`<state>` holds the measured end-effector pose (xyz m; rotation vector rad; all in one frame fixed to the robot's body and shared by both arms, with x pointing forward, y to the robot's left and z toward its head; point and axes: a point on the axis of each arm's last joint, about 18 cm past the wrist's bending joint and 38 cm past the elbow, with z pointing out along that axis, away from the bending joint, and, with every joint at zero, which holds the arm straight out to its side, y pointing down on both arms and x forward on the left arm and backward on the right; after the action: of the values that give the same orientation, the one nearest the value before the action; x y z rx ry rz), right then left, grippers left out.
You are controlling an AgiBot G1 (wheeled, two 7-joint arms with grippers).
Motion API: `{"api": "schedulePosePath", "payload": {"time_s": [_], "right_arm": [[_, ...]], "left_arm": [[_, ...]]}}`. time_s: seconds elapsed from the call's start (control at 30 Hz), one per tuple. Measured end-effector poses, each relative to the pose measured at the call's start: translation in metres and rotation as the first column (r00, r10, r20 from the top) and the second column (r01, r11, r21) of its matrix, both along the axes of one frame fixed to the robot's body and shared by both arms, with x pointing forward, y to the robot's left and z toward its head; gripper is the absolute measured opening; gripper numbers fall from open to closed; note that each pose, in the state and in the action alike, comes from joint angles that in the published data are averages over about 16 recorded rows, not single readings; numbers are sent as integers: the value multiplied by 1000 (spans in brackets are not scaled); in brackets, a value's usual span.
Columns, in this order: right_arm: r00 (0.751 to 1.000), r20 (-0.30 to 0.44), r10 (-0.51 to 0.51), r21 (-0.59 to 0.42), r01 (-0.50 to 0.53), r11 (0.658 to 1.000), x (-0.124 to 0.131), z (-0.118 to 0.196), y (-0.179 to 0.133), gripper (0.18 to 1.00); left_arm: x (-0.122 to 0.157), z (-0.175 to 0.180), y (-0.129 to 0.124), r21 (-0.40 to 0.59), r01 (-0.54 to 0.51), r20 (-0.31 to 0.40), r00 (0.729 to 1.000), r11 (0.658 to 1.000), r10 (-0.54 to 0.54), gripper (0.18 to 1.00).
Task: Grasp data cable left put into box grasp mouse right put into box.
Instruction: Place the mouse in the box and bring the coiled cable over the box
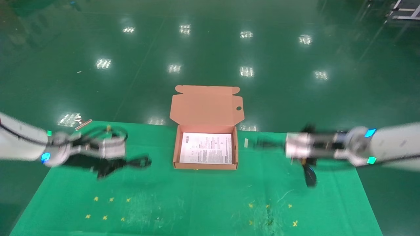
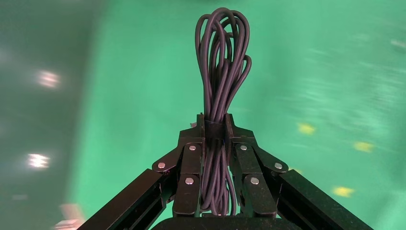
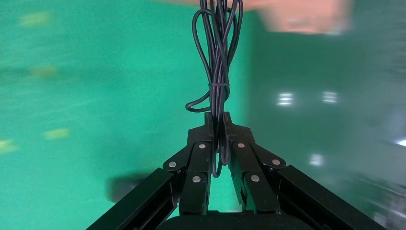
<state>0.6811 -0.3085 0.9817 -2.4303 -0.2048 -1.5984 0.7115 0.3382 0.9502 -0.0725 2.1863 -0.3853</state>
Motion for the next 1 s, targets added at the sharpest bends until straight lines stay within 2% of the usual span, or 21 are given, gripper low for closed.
{"api": "schedulePosePath", "payload": {"time_s": [0.17,0.33,0.47,0.73,1.0], "right_arm": [[989,146,40,72,-51,996,-3,62,21,208],[960,260,104,118,-139,983,-4,114,59,208],[935,321,151,143,-205,968,-3,144,89,208],[908,371,194,165,-270,948,1,176,128,208],[916,345,207,169,-278,946,10,166,142,208]], "left_arm": [[-3,49,-15,26,32,164,986,999,-36,256],[-7,88,-35,35,55,305,950,998,-63,255],[-9,111,-49,29,62,386,920,998,-69,255],[-8,135,-61,12,55,469,882,998,-54,254],[-8,132,-51,5,18,470,882,1000,-19,254]]}}
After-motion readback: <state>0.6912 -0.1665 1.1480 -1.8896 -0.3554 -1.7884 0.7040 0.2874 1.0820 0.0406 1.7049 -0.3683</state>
